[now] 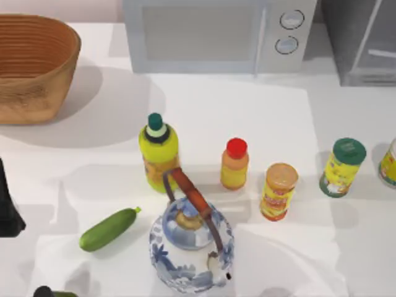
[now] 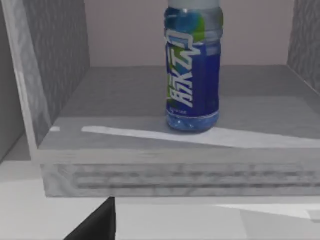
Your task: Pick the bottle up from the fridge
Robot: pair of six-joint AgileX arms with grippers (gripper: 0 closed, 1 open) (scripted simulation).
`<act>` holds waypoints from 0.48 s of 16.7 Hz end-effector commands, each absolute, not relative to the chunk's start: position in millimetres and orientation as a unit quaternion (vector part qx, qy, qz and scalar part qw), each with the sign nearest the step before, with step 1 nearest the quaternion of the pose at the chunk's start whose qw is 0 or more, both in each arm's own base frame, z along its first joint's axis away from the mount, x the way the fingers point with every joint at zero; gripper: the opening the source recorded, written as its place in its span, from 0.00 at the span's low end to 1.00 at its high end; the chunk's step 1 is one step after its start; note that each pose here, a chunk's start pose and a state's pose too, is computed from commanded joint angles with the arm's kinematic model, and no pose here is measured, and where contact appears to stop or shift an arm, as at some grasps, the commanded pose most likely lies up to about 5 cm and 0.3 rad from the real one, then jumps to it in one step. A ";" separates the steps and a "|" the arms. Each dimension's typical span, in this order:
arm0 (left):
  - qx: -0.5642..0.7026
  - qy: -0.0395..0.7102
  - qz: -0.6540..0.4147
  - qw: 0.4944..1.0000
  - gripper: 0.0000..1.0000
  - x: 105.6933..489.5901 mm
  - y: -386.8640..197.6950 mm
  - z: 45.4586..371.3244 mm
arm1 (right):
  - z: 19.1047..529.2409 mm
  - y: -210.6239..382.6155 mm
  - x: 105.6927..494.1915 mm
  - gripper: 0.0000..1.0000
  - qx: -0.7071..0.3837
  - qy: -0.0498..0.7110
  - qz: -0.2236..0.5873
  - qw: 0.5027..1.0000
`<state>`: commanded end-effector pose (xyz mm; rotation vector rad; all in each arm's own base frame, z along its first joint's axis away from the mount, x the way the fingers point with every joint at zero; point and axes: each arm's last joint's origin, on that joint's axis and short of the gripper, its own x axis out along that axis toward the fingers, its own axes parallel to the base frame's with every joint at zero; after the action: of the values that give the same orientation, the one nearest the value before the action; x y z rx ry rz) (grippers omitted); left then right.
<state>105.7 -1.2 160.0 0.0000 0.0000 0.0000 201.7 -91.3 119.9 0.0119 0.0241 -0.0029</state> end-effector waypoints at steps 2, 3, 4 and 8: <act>0.000 0.000 0.000 1.000 1.00 105.7 -1.2 160.0 | 114.3 -97.9 203.6 1.00 0.002 0.004 -0.001 1.000; 0.000 0.000 0.000 1.000 1.00 105.7 -1.2 160.0 | 112.2 -100.1 204.2 1.00 0.001 0.002 0.000 1.000; 0.000 0.000 0.000 1.000 1.00 105.7 -1.2 160.0 | 110.7 -101.6 204.5 1.00 0.000 0.000 0.000 1.000; 0.000 0.000 0.000 1.000 1.00 105.7 -1.2 160.0 | 110.0 -102.2 204.7 1.00 0.000 0.000 0.000 1.000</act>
<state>105.7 -1.2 160.0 0.0000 0.0000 0.0000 204.7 -102.2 110.0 0.0000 0.0000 0.0000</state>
